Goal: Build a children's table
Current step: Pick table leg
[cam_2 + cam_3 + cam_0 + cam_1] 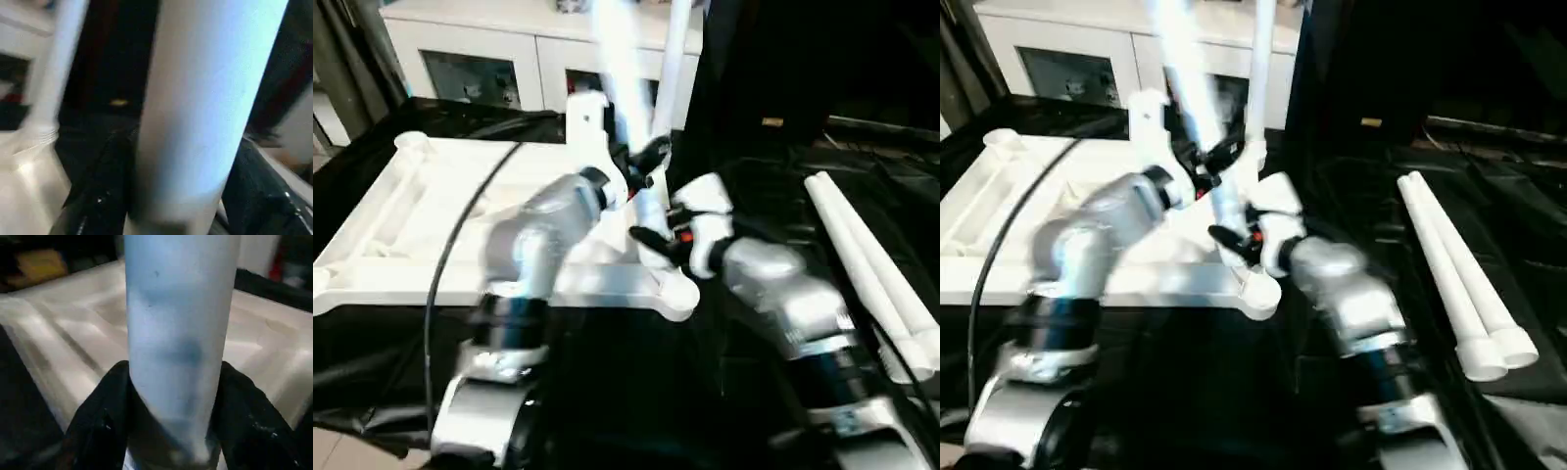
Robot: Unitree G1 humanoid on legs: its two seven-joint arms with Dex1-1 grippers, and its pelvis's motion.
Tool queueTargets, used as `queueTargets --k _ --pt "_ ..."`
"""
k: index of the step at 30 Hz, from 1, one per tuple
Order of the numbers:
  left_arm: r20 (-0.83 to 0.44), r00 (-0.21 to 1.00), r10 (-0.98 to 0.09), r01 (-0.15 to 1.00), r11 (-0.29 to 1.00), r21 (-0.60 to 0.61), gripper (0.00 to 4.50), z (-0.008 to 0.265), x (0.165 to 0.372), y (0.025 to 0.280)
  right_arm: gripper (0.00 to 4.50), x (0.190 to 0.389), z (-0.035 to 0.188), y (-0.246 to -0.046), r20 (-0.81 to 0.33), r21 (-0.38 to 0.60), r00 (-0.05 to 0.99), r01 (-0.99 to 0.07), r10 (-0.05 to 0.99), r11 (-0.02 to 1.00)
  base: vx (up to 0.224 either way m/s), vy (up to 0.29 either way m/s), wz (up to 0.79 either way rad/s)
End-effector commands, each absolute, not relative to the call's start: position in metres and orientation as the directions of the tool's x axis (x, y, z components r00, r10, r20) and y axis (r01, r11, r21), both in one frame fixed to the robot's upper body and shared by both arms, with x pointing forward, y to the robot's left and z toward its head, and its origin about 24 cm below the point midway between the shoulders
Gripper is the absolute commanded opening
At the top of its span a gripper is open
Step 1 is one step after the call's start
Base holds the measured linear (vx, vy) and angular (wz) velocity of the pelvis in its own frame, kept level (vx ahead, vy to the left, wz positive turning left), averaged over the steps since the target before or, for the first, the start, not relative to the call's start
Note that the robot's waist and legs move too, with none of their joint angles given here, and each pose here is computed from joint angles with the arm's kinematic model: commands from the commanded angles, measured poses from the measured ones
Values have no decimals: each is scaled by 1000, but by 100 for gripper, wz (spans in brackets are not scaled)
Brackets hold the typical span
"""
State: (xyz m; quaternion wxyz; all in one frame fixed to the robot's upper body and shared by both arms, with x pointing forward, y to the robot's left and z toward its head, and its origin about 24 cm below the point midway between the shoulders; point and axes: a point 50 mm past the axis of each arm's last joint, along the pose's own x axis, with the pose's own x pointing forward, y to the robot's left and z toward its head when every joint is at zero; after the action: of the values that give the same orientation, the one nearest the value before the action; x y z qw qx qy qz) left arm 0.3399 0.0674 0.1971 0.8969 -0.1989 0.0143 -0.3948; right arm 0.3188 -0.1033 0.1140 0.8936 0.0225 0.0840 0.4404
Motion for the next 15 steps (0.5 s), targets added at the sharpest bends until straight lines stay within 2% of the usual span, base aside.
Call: queueTargets --k 1,2,5,7,8,9,12,13,15 --pt "173 608 -775 760 506 -408 298 200 333 66 196 312 123 -107 -53 135 523 -840 850 525 0 0 0" --pt "211 559 -802 786 431 -444 297 202 330 69 196 307 124 -111 -32 157 476 -866 879 475 0 0 0" --pt "247 469 -848 830 328 -451 297 205 323 70 196 299 121 -116 -49 163 393 -904 918 395 0 0 0" --pt "245 381 -891 870 257 -420 297 205 315 70 196 288 117 -122 -86 179 285 -938 955 296 0 0 0" --pt "245 381 -891 870 257 -420 297 205 315 70 196 288 117 -122 -86 179 285 -938 955 296 0 0 0" --pt "222 309 -925 895 204 -397 297 203 308 67 195 280 114 -125 -99 213 212 -950 972 229 0 0 0" --pt "214 241 -947 914 147 -377 297 201 301 66 195 276 116 -128 -82 244 170 -952 982 186 0 0 0" --pt "215 226 -950 915 132 -381 269 201 299 65 195 275 116 -128 -78 250 164 -952 983 178 0 0 0" --pt "213 211 -954 913 115 -392 259 199 297 65 195 274 116 -129 -78 258 149 -952 986 164 0 0 0"
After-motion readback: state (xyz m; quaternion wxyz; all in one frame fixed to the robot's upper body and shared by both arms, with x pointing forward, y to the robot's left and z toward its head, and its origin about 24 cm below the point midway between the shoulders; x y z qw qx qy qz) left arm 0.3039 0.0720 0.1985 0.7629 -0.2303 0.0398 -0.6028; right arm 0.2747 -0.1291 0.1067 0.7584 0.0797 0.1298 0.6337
